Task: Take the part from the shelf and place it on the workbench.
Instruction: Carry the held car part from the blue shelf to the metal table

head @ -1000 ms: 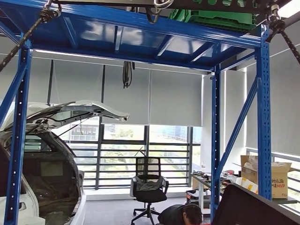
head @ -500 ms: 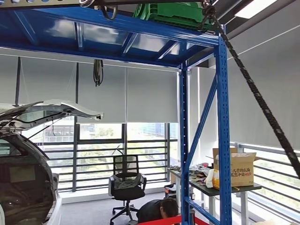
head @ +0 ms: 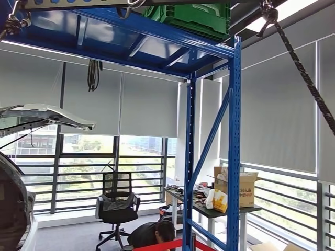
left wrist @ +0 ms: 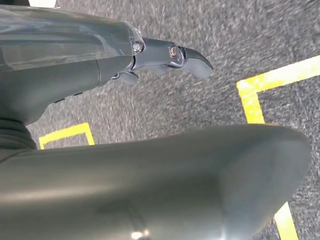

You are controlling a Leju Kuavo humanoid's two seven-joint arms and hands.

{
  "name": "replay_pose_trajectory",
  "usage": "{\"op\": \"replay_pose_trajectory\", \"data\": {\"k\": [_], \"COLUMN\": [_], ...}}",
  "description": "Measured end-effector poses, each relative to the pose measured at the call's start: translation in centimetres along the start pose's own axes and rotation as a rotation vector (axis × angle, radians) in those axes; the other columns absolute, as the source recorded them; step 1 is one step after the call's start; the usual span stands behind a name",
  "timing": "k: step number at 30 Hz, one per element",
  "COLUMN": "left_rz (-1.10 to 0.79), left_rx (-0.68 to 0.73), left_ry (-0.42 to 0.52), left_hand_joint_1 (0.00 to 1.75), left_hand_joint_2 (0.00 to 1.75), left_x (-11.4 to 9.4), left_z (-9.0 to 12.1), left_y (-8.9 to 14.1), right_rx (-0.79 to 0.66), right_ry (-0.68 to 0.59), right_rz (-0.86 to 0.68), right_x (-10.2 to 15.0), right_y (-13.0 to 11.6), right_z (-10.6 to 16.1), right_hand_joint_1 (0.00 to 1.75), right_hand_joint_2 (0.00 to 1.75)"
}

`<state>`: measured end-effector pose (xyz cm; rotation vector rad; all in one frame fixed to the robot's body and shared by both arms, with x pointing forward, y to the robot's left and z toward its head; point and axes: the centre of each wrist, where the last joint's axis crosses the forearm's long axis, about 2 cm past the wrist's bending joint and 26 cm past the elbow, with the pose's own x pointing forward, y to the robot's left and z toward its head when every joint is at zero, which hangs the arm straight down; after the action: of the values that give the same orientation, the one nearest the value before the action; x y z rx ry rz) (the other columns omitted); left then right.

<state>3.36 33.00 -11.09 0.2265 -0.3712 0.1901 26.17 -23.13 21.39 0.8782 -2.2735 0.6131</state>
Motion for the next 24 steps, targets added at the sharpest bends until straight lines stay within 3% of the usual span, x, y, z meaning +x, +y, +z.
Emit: {"op": "replay_pose_trajectory", "data": {"k": [9, 24], "left_rz": [0.000, -0.008], "left_rx": [0.000, 0.000], "left_ry": [-0.021, -0.022], "left_hand_joint_1": [0.00, 0.00], "left_hand_joint_2": [1.75, 1.75], "left_x": [0.4, 0.2], "left_z": [-0.1, -0.1], "left_y": [0.2, 0.4], "right_rx": [0.057, 0.163], "right_ry": [0.014, 0.080], "right_rz": [-0.038, -0.135], "right_x": [-0.7, -3.2], "right_y": [0.4, 3.1], "right_z": [-0.6, -1.6], "right_hand_joint_1": [1.75, 1.75], "right_hand_joint_2": [1.75, 1.75]}}
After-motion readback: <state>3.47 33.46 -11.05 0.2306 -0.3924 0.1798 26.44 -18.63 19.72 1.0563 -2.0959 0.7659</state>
